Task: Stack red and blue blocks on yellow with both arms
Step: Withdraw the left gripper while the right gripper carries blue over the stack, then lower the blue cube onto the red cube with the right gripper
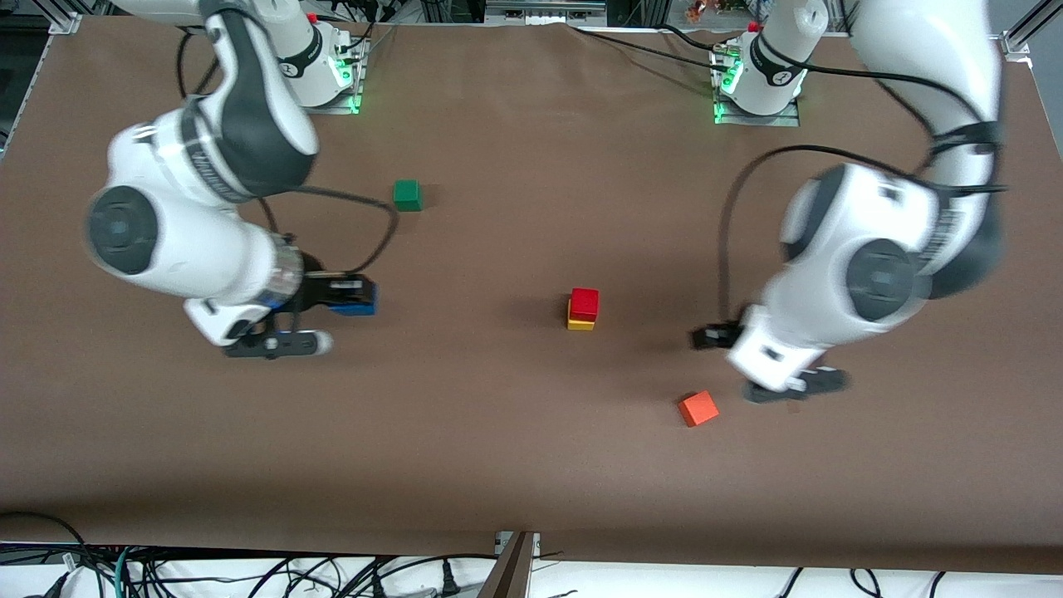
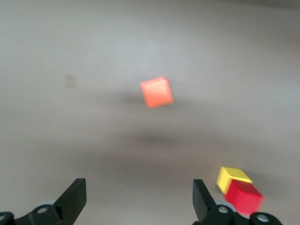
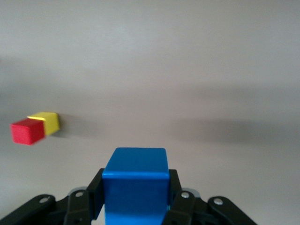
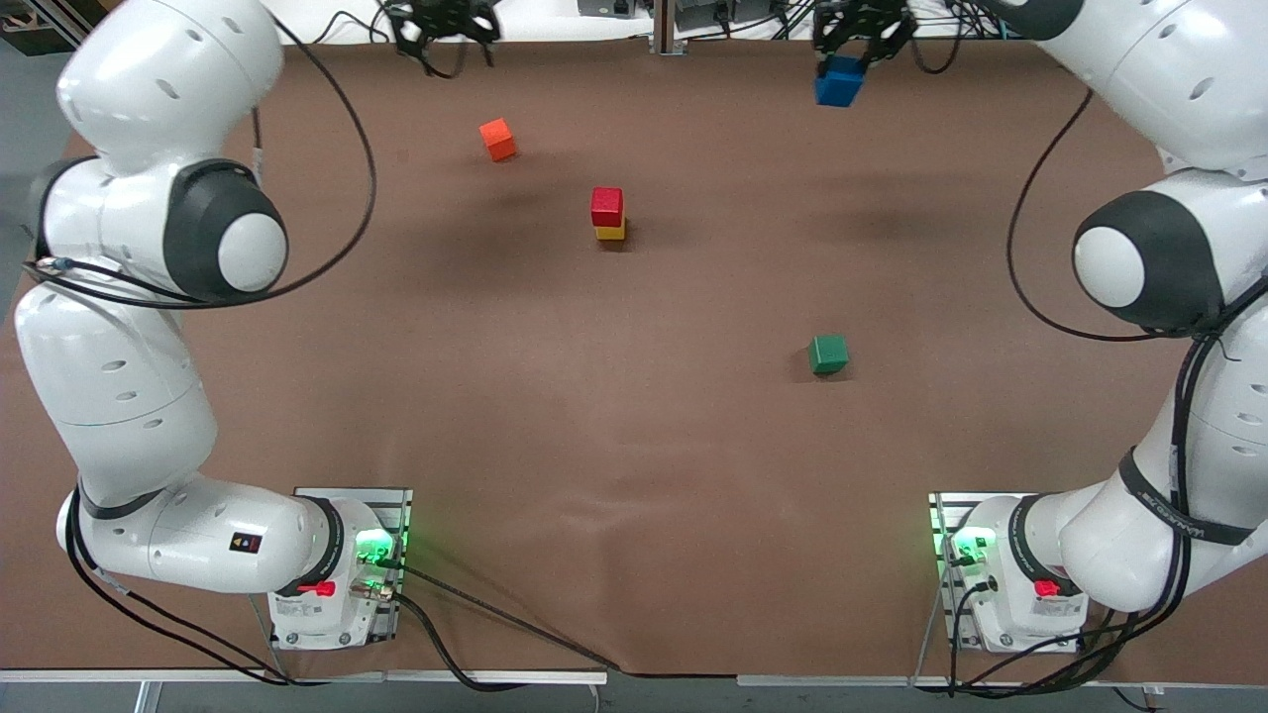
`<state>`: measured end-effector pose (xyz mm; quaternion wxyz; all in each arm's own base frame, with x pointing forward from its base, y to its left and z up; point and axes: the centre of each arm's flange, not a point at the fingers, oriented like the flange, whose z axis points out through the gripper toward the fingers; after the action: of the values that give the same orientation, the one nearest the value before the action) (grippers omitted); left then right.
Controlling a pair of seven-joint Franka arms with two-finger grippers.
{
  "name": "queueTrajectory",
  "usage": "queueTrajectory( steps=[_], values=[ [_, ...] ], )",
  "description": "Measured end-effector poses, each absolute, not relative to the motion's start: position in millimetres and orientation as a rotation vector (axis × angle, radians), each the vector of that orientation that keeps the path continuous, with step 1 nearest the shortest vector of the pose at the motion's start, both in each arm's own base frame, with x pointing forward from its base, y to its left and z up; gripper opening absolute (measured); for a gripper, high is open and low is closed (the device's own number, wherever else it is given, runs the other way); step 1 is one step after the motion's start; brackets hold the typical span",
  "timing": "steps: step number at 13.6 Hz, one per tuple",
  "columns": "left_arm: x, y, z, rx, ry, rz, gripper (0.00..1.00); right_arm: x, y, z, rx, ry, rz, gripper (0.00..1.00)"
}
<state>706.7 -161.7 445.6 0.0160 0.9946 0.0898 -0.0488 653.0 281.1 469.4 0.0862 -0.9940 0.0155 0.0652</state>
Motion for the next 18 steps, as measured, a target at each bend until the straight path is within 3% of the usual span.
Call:
queueTrajectory(
  steps=[7,13,18],
  values=[
    [711,-6,478,3.083,0.266,-0.163,1.0,588,477,405,-2.966,0.201,0.043,0.56],
    [646,11,579,3.153,0.136,-0.185,1.0,537,567,352,-2.978,0.202,-0.115,0.56],
    [610,5,574,3.168,0.119,-0.267,1.0,534,592,327,-2.938,0.172,-0.207,0.56]
  ],
)
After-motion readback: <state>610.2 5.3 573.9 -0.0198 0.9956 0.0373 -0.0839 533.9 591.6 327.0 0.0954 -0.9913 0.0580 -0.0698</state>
